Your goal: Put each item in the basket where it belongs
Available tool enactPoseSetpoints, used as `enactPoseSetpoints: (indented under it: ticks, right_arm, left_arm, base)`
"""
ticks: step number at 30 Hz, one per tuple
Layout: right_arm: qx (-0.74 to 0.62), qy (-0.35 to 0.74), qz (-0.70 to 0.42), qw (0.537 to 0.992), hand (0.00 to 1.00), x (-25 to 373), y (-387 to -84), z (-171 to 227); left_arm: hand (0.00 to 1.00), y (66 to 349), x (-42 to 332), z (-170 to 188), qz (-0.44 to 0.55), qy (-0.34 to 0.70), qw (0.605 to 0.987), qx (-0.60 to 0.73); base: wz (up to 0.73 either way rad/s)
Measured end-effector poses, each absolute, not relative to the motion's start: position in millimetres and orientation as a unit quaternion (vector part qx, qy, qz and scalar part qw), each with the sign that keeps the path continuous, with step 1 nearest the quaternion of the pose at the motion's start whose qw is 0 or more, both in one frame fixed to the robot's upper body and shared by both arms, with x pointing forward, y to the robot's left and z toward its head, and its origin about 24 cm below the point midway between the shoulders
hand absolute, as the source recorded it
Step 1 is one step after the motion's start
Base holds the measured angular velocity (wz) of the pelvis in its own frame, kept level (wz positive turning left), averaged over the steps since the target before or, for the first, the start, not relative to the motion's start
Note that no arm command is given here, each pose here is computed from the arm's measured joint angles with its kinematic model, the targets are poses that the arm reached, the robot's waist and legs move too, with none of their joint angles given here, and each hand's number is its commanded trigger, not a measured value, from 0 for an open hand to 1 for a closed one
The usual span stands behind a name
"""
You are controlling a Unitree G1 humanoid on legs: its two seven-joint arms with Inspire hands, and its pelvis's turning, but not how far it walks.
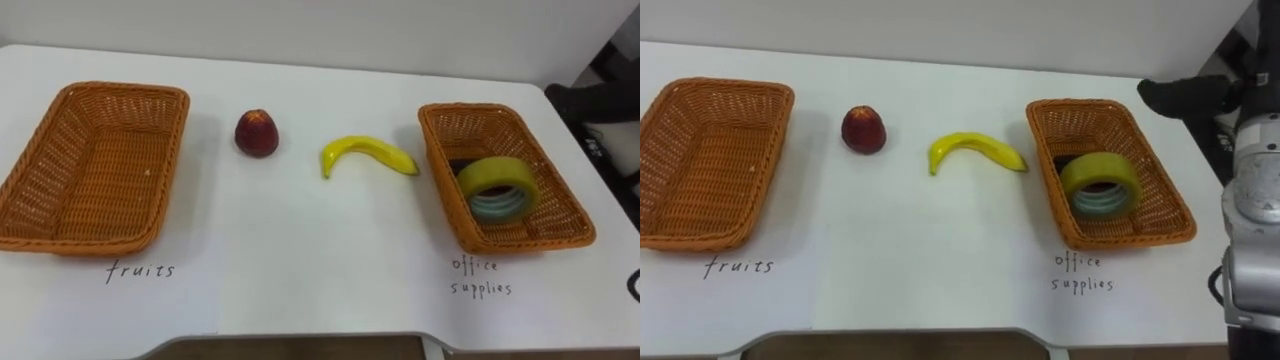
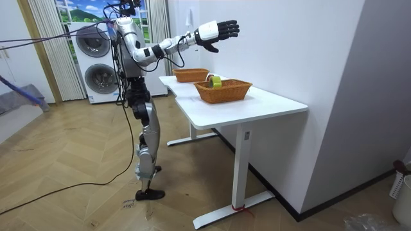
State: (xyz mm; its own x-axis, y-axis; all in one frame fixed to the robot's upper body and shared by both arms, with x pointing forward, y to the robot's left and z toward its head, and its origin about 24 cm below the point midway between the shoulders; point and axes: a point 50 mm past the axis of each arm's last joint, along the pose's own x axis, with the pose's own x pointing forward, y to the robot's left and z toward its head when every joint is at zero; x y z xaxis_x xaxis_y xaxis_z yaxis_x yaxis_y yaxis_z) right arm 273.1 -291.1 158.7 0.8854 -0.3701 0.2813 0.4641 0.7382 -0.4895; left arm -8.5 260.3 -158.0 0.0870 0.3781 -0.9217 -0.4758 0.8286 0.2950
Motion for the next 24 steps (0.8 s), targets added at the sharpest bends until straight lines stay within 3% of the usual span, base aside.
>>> enactPoseSetpoints:
  ticks: [10, 24]
  right_arm:
    - [-0.290, -0.109, -0.225, 0.924, 0.00, 269, -290, 172]
    - [-0.306, -0.097, -0.033, 0.947, 0.00, 289, -234, 170]
  left_arm:
    - [0.00, 261, -4, -158, 0.287, 0.605, 0.742, -0.034]
    - [0.00, 266, 5, -156, 0.265, 0.605, 0.751, -0.010]
  base:
    - [-0.01]
    - [0.04]
